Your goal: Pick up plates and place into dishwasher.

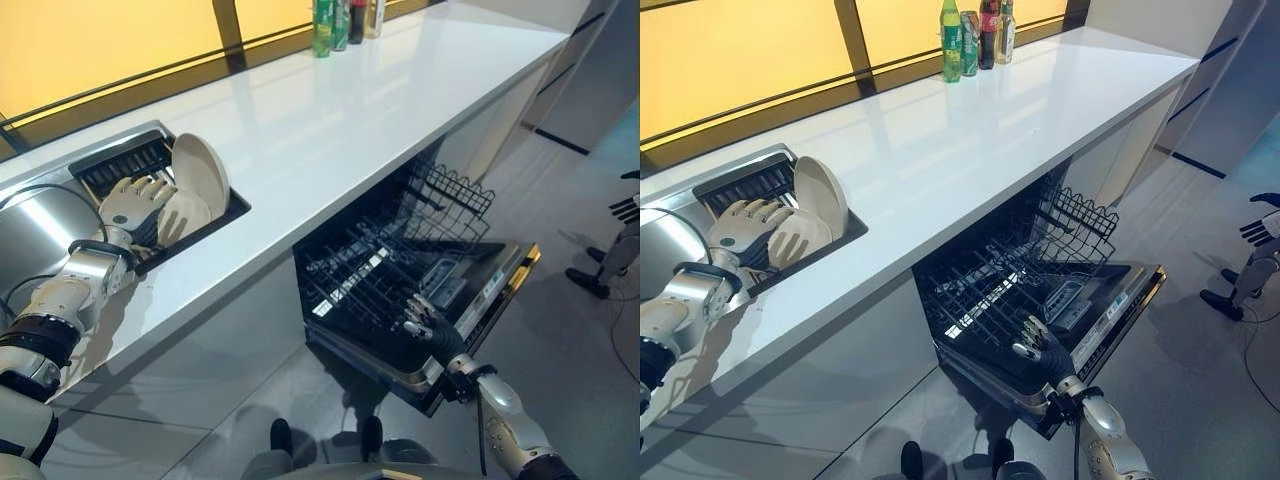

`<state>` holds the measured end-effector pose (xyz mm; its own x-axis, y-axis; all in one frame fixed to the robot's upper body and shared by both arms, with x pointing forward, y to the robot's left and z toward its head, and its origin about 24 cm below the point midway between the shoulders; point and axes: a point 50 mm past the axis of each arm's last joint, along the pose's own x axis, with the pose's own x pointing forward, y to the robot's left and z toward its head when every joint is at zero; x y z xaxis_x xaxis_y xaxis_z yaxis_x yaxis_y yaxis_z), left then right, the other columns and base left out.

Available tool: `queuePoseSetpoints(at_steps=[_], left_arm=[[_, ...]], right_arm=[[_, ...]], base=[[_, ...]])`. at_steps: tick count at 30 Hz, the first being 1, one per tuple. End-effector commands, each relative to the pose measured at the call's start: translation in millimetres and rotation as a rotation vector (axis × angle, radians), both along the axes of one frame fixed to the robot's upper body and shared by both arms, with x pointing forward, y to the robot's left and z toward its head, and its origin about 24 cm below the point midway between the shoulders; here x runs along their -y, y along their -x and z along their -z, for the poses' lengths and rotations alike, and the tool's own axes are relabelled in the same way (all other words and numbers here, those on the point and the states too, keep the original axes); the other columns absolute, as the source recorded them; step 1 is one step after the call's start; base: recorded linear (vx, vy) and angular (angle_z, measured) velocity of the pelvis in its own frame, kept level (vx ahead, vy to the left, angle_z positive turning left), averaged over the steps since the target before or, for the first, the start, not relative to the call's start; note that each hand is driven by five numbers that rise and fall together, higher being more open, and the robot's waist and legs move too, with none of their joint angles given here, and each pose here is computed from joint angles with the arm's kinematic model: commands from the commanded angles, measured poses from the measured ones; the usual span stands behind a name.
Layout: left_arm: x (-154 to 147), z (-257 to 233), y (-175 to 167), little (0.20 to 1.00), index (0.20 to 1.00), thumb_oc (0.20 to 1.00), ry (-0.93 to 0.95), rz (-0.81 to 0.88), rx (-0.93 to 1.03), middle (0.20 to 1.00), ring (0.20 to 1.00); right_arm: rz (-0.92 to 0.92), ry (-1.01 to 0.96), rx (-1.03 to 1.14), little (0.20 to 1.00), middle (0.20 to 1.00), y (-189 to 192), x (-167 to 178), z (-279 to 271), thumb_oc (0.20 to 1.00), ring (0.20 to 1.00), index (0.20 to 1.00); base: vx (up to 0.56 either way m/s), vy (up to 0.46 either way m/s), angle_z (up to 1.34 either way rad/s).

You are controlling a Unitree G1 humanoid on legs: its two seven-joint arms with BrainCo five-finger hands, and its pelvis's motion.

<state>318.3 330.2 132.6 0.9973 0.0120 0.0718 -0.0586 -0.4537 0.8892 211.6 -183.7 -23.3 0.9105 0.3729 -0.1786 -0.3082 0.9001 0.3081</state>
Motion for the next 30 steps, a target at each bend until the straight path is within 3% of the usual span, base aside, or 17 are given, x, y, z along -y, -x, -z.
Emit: queuePoseSetpoints(at_steps=[1,15,18,30], left_arm=[[-5.3,-21.3,-9.6,1.000,1.000,1.000,-0.110,-0.012,0.079,1.000,1.000],[-40.6,-36.4,1.5,1.000,1.000,1.000,-0.159,-0.249,0.235,1.000,1.000],[-42.1,-45.2,1.5,1.000,1.000,1.000,-0.171,-0.258,0.290,1.000,1.000],[-34.3,-34.0,-6.3,1.000,1.000,1.000,-0.207,-0.198,0.194,1.000,1.000]], right_arm=[[-0.045,-0.003,0.150,1.000,1.000,-22.0,-2.3,-28.7,1.000,1.000,1.000],[-0.051,-0.004,0.154,1.000,1.000,-23.3,0.8,-30.1,1.000,1.000,1.000],[-0.052,-0.001,0.153,1.000,1.000,-22.6,0.1,-28.8,1.000,1.000,1.000],[-0.050,0.002,0.152,1.000,1.000,-24.7,0.0,-28.7,1.000,1.000,1.000]], base=[[0.00,0.000,0.00],[0.00,0.004,-0.01],[0.00,0.000,0.00],[0.00,0.000,0.00]])
